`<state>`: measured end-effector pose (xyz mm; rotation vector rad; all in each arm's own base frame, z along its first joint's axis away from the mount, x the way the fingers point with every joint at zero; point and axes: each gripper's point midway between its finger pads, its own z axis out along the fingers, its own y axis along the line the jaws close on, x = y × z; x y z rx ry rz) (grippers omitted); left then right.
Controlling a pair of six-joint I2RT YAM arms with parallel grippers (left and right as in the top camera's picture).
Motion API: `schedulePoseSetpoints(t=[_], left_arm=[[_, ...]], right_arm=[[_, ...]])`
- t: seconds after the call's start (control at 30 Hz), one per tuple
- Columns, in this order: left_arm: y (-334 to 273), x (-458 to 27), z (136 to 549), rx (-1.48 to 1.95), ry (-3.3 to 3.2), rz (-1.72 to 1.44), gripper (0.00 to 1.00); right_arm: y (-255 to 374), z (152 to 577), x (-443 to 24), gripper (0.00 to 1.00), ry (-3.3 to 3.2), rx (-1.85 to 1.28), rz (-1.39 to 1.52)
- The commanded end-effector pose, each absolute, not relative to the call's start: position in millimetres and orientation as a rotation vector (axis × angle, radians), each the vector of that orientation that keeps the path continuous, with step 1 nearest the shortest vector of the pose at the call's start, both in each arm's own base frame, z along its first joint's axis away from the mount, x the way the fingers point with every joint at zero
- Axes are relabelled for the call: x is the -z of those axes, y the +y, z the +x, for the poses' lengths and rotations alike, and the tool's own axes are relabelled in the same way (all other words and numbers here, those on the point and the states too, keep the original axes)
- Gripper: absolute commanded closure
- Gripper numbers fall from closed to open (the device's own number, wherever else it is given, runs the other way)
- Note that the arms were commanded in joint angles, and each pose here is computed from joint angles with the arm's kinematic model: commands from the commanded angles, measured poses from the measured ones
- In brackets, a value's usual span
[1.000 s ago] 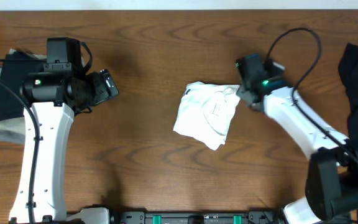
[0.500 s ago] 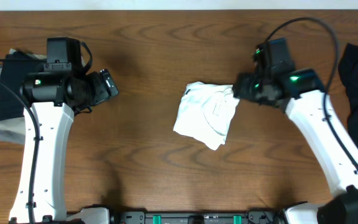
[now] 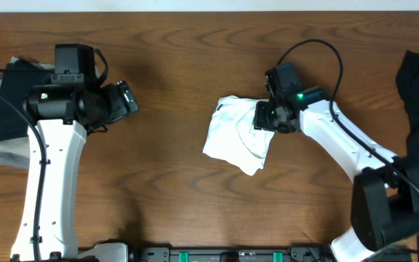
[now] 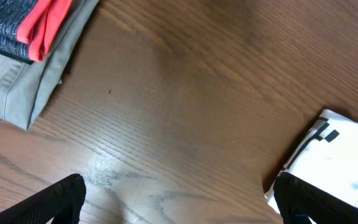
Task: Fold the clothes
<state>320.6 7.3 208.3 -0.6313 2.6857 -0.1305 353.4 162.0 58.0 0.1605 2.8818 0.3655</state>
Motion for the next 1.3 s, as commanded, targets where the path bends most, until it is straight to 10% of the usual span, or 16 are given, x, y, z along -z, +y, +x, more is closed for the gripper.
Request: schedulePoseSetpoints(t=[0.0,0.27,0.63,1.27], left_arm=[[10,-202,318,0.108,2.704,-0.646,0.02],[10,-202,318,0.108,2.704,-0.646,0.02],[10,-202,318,0.109,2.703,-0.646,0.02],[10,-202,318,0.108,2.704,-0.646,0.02]], right_arm=[[161,357,-45,0.55,2.890,-0.319,0.147],[148,370,-34,0.81,2.853,-0.192,0.173],[120,360,-42,0.88,2.896,0.010,0.194],[87,316,-66,0.76,3.101,0.230,0.228]])
